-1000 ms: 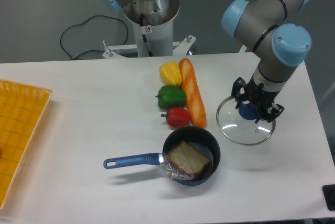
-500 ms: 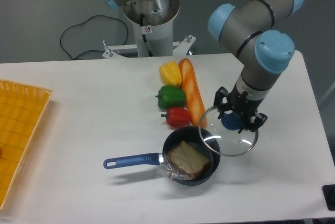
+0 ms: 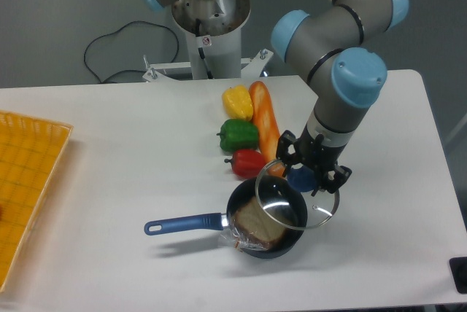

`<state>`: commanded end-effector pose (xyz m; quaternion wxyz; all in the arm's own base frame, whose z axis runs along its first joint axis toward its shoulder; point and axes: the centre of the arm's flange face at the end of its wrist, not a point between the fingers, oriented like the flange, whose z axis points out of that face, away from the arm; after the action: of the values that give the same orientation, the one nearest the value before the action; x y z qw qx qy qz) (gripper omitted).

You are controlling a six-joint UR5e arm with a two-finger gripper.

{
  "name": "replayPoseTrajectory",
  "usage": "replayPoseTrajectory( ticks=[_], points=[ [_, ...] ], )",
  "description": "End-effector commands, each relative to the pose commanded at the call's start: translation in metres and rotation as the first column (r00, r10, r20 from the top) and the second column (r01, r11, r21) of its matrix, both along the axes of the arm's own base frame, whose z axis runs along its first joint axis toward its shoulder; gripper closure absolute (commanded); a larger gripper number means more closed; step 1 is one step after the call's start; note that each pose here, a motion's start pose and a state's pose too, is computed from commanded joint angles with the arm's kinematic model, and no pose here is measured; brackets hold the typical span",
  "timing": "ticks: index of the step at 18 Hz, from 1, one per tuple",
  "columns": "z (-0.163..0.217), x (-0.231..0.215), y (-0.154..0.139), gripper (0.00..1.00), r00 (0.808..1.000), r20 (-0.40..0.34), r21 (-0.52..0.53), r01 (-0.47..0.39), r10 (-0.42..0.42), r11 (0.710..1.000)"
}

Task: Close the pot lid
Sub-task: 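Carry the glass lid over the dark frying pan with bread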

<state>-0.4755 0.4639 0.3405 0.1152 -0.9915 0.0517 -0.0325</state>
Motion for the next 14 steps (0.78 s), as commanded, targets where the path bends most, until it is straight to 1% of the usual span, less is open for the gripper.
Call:
replayPoseTrajectory(
  ticks=[4,6,10,14],
  points=[
    [0.0,0.009,0.001,0.47,1.0,0.009,0.001,-0.004,0.004,1.0],
    [0.0,0.016,0.001,0.47,1.0,0.019,0.029,-0.01,0.009,1.0],
    [-0.002,0.019,0.004,0.47,0.998,0.028,0.049,-0.059,0.058,0.997],
    [-0.002,0.024,0.01,0.47,0.998,0.026,0.051,-0.054,0.053,0.997]
  ],
)
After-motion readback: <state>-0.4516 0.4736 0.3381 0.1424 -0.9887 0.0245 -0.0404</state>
